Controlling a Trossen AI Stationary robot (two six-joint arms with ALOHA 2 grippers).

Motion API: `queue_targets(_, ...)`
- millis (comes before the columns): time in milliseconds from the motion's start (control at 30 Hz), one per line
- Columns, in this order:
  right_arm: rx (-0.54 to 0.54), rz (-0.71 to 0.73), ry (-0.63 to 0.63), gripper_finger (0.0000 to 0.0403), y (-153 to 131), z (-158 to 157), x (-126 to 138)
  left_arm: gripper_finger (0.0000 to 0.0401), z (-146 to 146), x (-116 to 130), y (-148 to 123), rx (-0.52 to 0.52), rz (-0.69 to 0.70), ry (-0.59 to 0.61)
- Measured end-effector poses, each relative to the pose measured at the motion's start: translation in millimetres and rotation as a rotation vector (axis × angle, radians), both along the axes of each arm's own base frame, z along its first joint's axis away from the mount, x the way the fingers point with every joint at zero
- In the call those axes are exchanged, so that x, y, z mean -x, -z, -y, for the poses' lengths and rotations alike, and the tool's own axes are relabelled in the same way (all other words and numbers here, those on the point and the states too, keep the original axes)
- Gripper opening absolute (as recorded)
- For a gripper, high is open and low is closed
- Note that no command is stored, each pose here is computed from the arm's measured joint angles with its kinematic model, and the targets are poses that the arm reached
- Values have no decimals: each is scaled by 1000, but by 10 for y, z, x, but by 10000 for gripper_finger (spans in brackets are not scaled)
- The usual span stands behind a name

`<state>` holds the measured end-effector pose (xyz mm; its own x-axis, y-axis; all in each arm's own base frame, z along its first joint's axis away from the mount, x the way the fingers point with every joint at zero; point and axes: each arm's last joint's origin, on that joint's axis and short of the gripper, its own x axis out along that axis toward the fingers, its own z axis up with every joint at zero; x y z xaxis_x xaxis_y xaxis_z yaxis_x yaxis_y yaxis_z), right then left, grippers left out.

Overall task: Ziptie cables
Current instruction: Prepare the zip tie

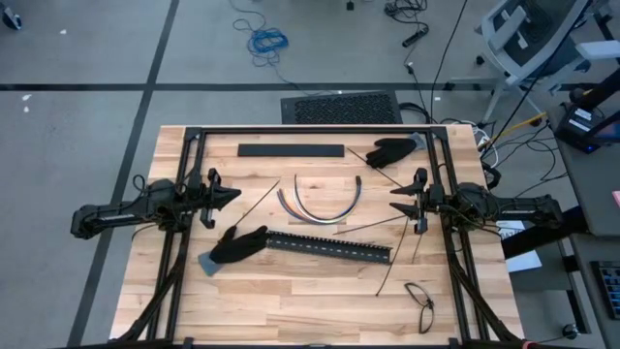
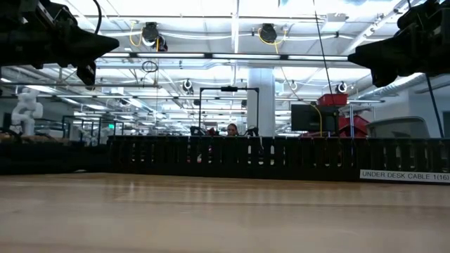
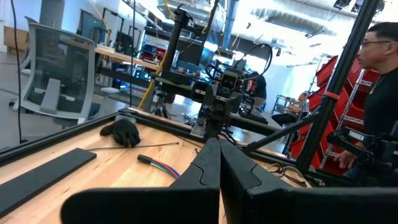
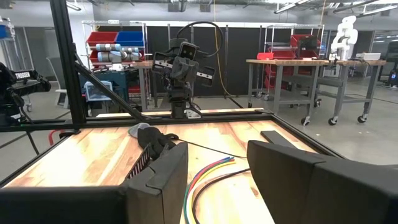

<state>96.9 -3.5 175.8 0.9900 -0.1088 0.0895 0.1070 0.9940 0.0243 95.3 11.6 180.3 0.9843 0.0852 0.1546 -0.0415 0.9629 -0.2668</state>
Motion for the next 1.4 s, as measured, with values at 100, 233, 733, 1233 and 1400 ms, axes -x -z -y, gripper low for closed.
queue_targets(100, 0, 0, 0, 165, 0, 0, 0, 0, 0, 0, 0, 0, 0, 0)
queue_targets(233, 0, 0, -1, 165, 0, 0, 0, 0, 0, 0, 0, 0, 0, 0)
queue_targets(733, 0, -1, -1, 165, 1, 0, 0, 0, 0, 0, 0, 0, 0, 0)
queue_targets(1233, 0, -1, 0, 165, 0, 0, 0, 0, -18, 2, -1, -173, -19, -90)
queue_targets(1400, 0, -1, -1, 165, 1, 0, 0, 0, -24, 7, -25, -168, 5, -113)
